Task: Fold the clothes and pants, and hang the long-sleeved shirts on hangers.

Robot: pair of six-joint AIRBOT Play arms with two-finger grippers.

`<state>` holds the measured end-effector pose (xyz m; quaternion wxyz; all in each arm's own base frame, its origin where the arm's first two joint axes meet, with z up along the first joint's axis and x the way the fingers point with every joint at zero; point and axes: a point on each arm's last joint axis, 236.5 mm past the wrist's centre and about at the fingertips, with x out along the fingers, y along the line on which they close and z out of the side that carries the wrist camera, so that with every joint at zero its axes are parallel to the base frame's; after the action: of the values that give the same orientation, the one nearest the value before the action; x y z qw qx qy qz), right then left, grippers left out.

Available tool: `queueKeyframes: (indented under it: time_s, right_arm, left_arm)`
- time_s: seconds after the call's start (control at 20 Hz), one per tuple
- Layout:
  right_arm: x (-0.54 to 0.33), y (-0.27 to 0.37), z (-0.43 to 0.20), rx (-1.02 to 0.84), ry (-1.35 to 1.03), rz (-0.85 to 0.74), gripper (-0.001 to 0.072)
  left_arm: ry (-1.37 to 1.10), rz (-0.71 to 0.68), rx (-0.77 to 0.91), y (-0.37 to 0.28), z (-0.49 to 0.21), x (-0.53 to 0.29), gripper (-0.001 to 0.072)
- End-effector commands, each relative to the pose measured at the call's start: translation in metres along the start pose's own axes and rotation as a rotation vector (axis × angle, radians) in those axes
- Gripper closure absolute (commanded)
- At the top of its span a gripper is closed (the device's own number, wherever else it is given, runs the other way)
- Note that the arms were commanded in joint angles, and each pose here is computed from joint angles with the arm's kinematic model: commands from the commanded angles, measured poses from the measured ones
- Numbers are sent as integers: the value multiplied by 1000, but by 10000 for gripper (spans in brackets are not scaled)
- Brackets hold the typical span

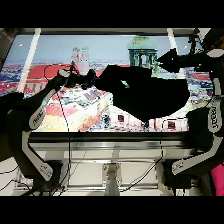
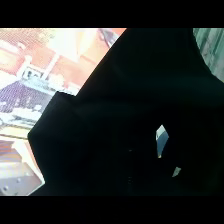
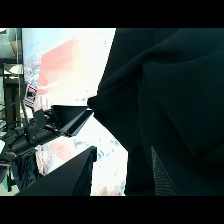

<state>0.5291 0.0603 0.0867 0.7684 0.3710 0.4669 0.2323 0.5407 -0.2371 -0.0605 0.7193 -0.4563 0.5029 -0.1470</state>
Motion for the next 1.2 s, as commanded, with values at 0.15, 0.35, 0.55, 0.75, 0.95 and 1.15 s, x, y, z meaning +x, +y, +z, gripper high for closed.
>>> queueKeyframes:
  time_s: [0.15, 0.35, 0.55, 0.75, 0.95, 1.15]
  right_arm:
    - [0, 0, -2, 1, 10, 2, 304]
    - [-1, 0, -4, 1, 17, 3, 304]
    - [0, 0, -4, 1, 16, 3, 303]
    - [0, -3, -4, -4, 19, -12, 303]
    - [0, -5, -4, -6, 19, -19, 304]
    - [0, -6, 0, -6, 0, -23, 303]
  left_arm:
    - [-50, -65, 18, -15, 17, -9, 703]
    - [-248, -174, 277, -100, 81, -96, 705]
    - [-403, -255, 450, -183, 105, -181, 703]
    - [-143, -92, 382, -122, 65, -136, 661]
    - [55, 77, 389, -46, 37, -87, 343]
    - [75, 117, 333, -5, 42, -52, 343]
